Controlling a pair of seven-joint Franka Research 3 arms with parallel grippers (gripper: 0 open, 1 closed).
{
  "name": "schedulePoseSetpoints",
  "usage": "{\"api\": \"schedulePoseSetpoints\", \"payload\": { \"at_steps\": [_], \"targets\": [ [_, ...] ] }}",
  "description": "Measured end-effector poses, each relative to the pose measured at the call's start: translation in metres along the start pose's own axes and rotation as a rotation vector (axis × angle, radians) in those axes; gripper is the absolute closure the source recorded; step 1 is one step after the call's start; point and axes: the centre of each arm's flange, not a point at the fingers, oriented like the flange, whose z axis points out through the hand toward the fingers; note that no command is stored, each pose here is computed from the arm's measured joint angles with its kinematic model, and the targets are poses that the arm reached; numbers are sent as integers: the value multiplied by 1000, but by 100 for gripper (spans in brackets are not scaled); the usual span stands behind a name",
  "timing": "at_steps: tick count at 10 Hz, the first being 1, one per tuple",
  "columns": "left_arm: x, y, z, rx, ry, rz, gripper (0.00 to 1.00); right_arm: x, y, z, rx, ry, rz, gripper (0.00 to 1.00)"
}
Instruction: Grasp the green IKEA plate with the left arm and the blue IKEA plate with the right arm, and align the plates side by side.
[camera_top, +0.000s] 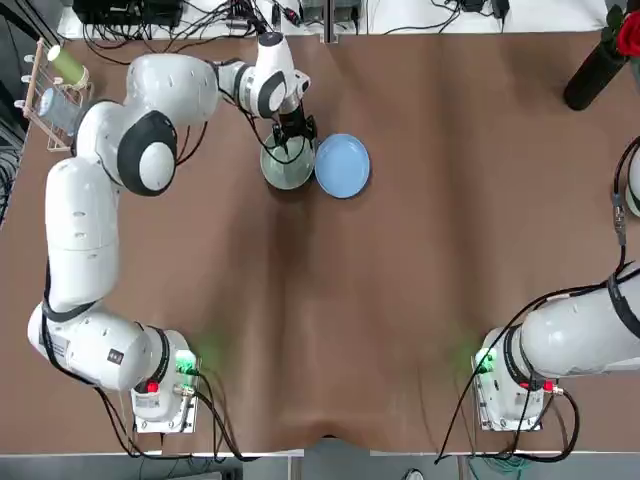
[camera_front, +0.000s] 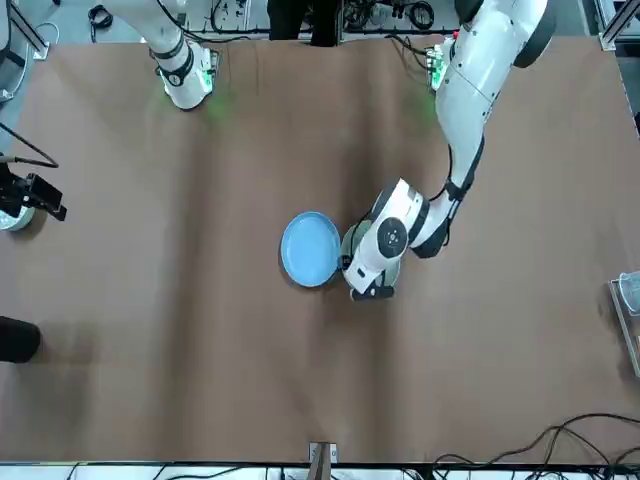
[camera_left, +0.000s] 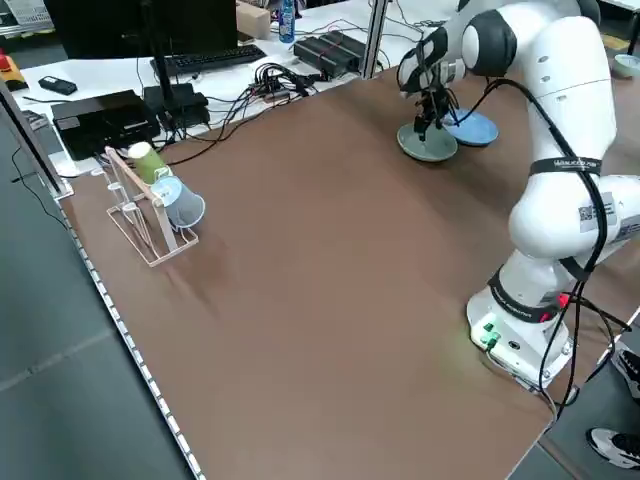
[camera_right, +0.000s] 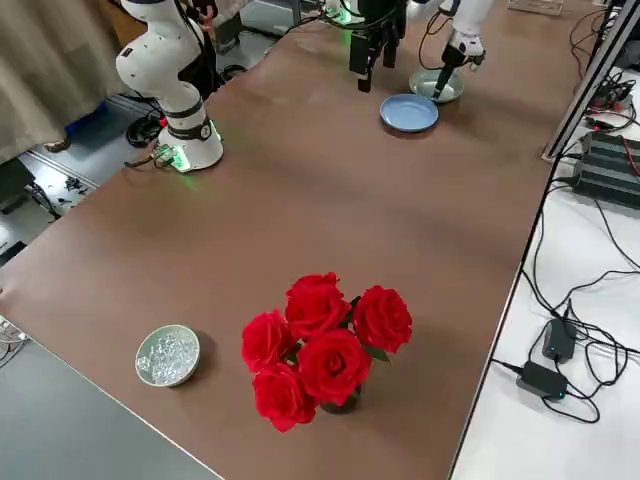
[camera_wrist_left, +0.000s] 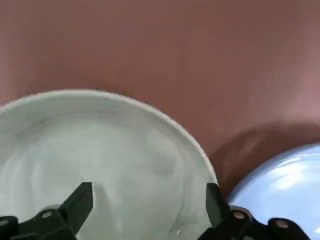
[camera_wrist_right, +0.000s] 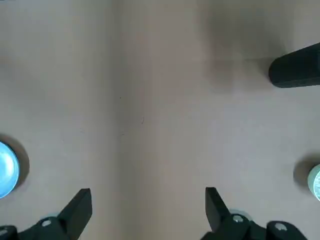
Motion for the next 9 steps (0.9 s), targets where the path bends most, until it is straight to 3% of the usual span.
{"api": "schedulePoseSetpoints", "payload": {
  "at_steps": [3, 6, 9],
  "targets": [
    [3, 0, -91, 19, 31, -1, 0, 0, 0, 0, 0, 0, 0, 0],
    [5, -40, -232, 21, 131, -59, 0, 0, 0, 0, 8, 1, 1, 0],
    [-1, -88, -327, 20, 223, -91, 0, 0, -1, 0, 10, 1, 1, 0]
  ]
}}
